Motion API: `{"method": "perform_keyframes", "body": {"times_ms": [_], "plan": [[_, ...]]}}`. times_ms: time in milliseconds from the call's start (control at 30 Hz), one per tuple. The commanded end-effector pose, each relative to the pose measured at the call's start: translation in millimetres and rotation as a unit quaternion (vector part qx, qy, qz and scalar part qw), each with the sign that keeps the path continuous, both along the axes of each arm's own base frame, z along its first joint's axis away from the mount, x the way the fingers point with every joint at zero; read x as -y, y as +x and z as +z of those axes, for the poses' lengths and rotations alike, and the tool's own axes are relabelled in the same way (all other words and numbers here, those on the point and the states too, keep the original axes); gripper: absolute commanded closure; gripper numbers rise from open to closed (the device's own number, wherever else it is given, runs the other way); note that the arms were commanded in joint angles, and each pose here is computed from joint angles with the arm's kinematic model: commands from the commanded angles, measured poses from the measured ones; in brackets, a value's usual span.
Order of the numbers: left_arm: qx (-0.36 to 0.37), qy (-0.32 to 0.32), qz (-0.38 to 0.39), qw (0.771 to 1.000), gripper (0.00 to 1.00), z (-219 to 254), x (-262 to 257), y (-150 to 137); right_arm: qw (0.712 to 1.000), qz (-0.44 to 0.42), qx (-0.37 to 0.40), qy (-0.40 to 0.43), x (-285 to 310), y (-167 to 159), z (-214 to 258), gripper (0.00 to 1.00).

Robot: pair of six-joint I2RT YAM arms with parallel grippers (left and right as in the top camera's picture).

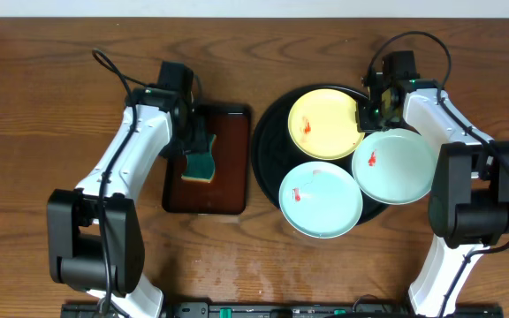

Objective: Clean dirty plates on tray and stack at the side

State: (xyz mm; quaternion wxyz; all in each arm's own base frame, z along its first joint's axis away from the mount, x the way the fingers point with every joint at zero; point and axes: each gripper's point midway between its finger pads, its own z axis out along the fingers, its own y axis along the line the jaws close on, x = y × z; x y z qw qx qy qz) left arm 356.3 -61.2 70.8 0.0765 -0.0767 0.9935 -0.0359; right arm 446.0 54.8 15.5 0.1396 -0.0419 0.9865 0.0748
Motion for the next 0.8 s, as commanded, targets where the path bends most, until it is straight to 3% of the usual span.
{"method": "perform_keyframes", "body": {"times_ms": [0,767], "plan": [[-0.012,0.010,0.007,1.000,0.49,-17.5,-0.9,-6.3,1.000,-0.002,0.011,0.000,0.6,6.1,7.7,0.97],[0.013,0.037,-0.004,0.999,0.49,-38.5,4.8,-3.3,1.000,-0.002,0.010,0.000,0.4,5.8,7.5,0.96]]}}
